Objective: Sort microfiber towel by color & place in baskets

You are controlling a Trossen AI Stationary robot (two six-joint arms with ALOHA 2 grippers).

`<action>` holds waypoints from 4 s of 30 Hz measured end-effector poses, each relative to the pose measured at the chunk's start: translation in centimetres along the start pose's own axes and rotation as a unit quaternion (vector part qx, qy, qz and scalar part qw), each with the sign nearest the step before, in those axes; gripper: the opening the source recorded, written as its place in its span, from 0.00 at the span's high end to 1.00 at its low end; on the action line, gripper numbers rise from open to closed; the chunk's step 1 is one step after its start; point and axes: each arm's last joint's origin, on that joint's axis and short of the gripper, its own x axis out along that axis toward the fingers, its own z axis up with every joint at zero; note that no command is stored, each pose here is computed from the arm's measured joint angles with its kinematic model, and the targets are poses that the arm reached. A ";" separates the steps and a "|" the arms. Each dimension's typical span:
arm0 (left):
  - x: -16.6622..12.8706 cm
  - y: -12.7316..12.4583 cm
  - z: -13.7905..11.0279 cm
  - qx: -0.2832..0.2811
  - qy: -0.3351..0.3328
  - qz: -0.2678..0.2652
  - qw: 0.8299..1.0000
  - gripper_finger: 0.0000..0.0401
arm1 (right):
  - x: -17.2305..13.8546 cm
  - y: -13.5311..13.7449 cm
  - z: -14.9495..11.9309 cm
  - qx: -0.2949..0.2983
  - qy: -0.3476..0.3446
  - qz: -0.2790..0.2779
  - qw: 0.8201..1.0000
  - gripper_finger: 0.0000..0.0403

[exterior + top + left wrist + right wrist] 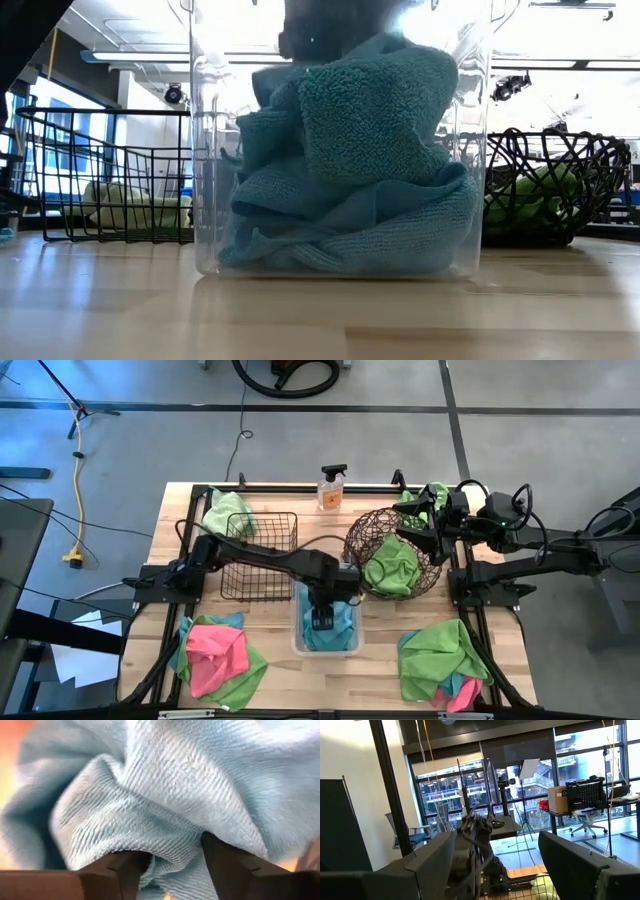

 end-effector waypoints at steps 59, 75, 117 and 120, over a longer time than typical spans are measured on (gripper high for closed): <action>-18.2 4.5 -18.0 -0.032 -0.680 -0.023 0.732 0.46 | 3.6 -1.0 -2.8 0.001 0.042 -0.050 0.998 0.29; -18.0 5.0 -18.0 -0.063 -0.670 -0.026 0.739 0.46 | 1.2 1.6 -6.0 0.331 0.296 0.060 0.894 0.29; -18.0 5.0 -18.0 -0.033 -0.669 -0.012 0.742 0.46 | -6.5 15.4 -25.2 0.189 0.810 -0.305 0.464 0.38; -18.0 5.0 -18.0 -0.036 -0.669 -0.015 0.742 0.46 | -6.2 15.7 -24.7 0.179 0.817 -0.281 0.472 0.59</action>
